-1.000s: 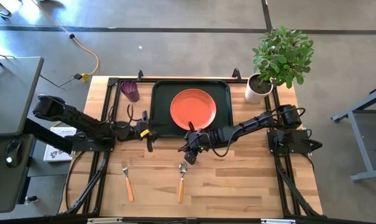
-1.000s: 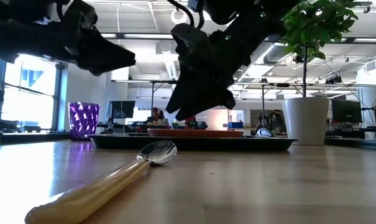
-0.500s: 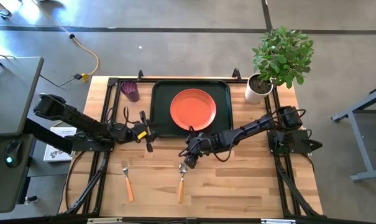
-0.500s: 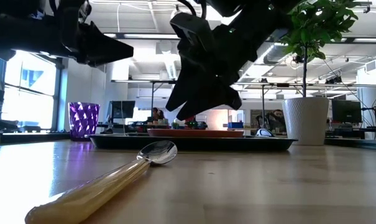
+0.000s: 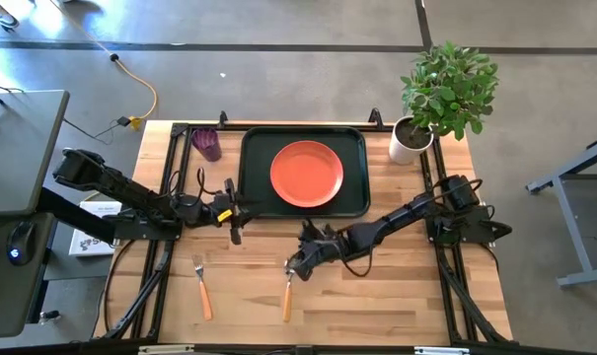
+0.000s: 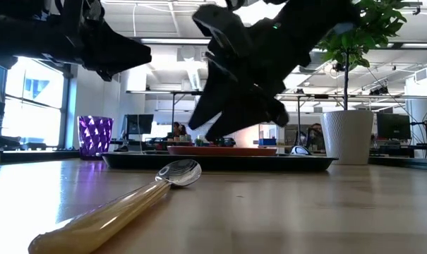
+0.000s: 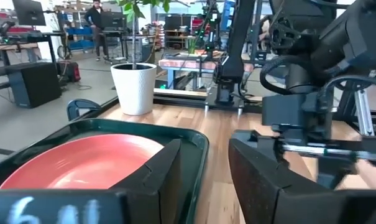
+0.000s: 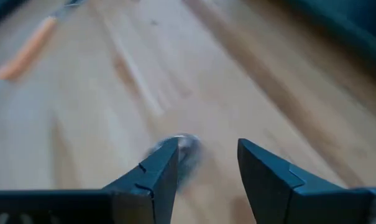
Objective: Pick and place plate/cup/fork/spoon on tray
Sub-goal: Put the orange spoon on the black serving tray to the left of the orange plate
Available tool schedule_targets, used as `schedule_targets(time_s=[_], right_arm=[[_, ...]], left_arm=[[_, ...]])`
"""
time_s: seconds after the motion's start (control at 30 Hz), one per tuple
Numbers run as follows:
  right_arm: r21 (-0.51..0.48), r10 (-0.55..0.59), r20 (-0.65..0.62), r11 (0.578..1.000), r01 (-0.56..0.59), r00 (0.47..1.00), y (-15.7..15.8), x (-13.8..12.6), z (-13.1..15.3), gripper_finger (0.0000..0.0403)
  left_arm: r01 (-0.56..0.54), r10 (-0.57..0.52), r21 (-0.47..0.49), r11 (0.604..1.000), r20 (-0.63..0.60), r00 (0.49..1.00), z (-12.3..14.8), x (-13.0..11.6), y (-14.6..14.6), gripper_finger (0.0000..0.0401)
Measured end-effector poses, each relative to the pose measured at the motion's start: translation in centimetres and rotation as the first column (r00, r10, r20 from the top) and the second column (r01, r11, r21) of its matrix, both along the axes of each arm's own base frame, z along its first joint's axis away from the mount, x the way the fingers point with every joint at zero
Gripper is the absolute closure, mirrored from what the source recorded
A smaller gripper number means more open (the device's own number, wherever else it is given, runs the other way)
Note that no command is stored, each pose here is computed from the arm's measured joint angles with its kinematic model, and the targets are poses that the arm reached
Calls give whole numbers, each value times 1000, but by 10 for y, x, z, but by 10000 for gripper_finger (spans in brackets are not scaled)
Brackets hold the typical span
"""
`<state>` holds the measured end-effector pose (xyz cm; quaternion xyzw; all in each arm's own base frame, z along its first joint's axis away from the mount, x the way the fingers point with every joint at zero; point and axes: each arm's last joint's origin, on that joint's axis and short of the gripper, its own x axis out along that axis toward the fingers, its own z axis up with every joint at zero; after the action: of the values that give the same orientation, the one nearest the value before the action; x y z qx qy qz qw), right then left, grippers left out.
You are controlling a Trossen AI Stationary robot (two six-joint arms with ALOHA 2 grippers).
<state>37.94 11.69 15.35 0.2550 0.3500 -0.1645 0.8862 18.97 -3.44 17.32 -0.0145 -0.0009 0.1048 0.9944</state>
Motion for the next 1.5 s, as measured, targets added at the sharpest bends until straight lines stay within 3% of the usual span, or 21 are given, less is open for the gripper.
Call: schedule_targets(time_s=[0.1,0.3,0.77,1.07,1.23,1.5], right_arm=[[-41,-20,-6,999,20,1000,3,-3,-1,245],[17,19,-19,1000,-18,1000,5,-3,-1,245],[28,46,-53,999,-44,998,7,-5,-3,245],[19,26,-63,1000,-25,998,-12,0,-4,245],[16,81,-72,997,-80,994,-14,1,-4,245],[-9,104,-46,994,-104,994,-11,3,-2,245]], left_arm=[[-6,6,5,1000,-1,1000,0,0,1,270],[-4,4,11,1000,-7,1000,0,0,2,263],[130,-130,10,991,-33,991,-3,1,-2,260],[92,-91,15,996,-72,993,-7,2,6,265],[63,-63,-12,998,-92,994,-9,3,12,271],[96,-97,-17,995,-97,991,-10,4,15,272]])
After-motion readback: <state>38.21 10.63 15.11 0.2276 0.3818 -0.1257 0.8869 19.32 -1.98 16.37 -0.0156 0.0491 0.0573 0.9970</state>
